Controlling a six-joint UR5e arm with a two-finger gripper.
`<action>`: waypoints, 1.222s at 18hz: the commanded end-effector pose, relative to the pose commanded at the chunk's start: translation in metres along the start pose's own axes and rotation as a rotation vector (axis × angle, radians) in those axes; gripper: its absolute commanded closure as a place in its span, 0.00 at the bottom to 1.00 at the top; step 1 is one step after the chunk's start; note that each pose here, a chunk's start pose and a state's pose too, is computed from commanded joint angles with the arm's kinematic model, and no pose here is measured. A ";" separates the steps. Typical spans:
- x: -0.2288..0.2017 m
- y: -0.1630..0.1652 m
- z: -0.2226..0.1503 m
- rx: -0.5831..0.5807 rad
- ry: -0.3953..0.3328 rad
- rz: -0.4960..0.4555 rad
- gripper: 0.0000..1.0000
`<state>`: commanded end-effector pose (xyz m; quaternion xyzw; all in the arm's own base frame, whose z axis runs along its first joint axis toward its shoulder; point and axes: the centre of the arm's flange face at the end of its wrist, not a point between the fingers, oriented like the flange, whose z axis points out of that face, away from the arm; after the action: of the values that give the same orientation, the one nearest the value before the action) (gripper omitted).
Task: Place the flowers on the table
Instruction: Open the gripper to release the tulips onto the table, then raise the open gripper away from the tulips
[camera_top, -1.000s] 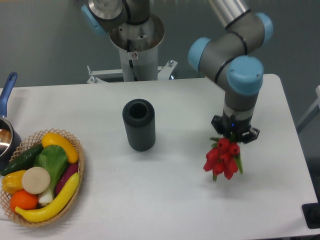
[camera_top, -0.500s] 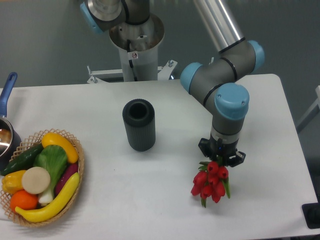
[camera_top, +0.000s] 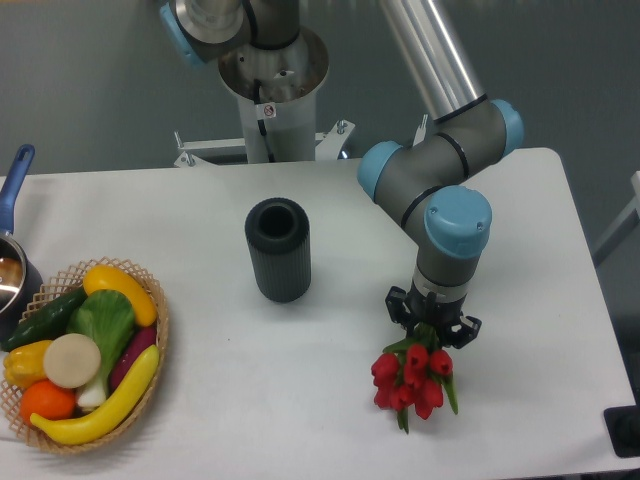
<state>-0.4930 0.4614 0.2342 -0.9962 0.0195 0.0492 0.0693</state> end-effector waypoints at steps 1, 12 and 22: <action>-0.001 0.001 -0.002 -0.001 -0.004 -0.003 0.00; -0.036 0.048 -0.057 -0.078 -0.137 -0.039 0.00; -0.061 0.087 -0.074 -0.099 -0.145 0.048 0.00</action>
<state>-0.5503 0.3669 0.3015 -0.9914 0.0357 0.1239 0.0198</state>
